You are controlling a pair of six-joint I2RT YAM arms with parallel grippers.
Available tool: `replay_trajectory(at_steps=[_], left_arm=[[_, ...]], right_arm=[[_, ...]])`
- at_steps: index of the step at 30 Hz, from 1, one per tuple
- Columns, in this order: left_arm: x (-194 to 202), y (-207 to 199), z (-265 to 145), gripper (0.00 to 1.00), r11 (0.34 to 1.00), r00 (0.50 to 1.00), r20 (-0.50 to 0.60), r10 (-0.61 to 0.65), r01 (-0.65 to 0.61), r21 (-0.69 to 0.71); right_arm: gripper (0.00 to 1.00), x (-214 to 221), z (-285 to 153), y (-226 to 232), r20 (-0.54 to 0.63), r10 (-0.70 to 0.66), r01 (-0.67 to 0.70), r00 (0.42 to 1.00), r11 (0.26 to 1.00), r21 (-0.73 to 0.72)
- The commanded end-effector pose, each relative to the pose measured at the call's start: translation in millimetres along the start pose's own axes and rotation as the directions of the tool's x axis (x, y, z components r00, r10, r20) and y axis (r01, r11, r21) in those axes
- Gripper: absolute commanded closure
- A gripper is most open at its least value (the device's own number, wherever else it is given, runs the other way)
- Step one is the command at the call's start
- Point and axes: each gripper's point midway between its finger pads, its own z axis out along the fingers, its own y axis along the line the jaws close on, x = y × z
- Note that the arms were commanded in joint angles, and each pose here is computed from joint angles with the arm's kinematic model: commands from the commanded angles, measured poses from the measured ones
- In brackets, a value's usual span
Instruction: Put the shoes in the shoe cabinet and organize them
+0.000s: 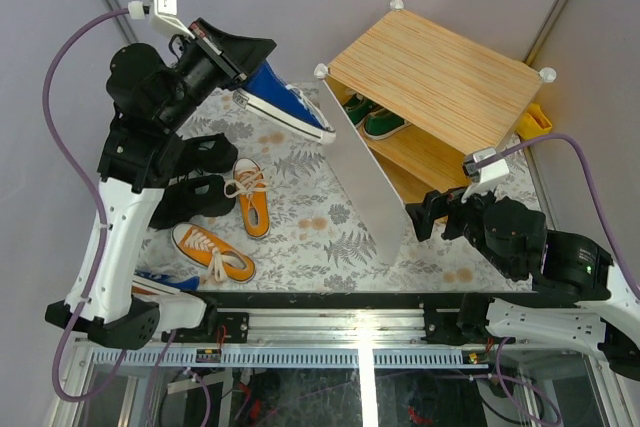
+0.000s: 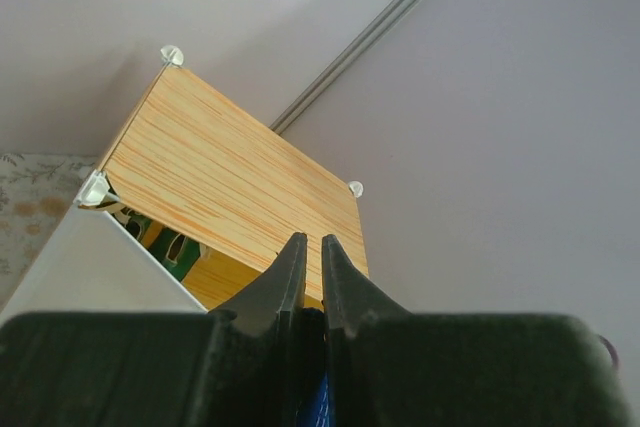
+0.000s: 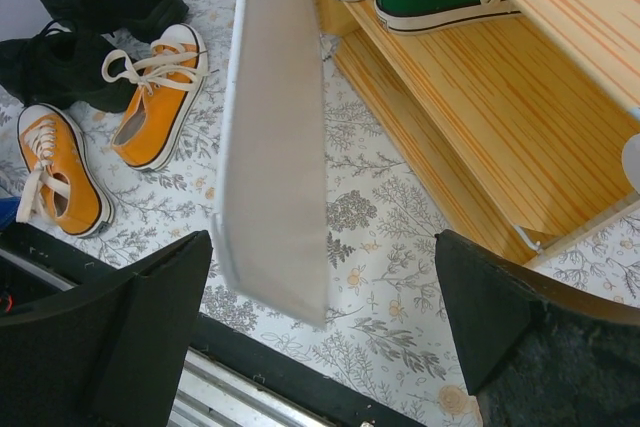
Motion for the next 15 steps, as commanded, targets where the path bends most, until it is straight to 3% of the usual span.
replay_trajectory(at_steps=[1,9,15], left_arm=[[-22.1,-36.8,-19.9,1.00,0.993,0.994,0.085,0.066,-0.073,0.091],[56.2,37.4,-31.8,1.00,0.998,0.999,-0.044,0.031,-0.034,-0.058],[133.1,67.2,-36.9,1.00,0.996,0.982,-0.184,-0.029,0.012,-0.092]], right_arm=[[0.00,-5.5,2.6,-4.0,0.028,0.015,-0.016,1.000,0.999,0.036],[0.01,-18.5,-1.8,-8.5,0.052,0.002,-0.005,0.999,0.998,0.056],[0.00,-29.9,-2.6,-6.9,0.064,-0.022,0.019,0.998,0.998,0.059]])
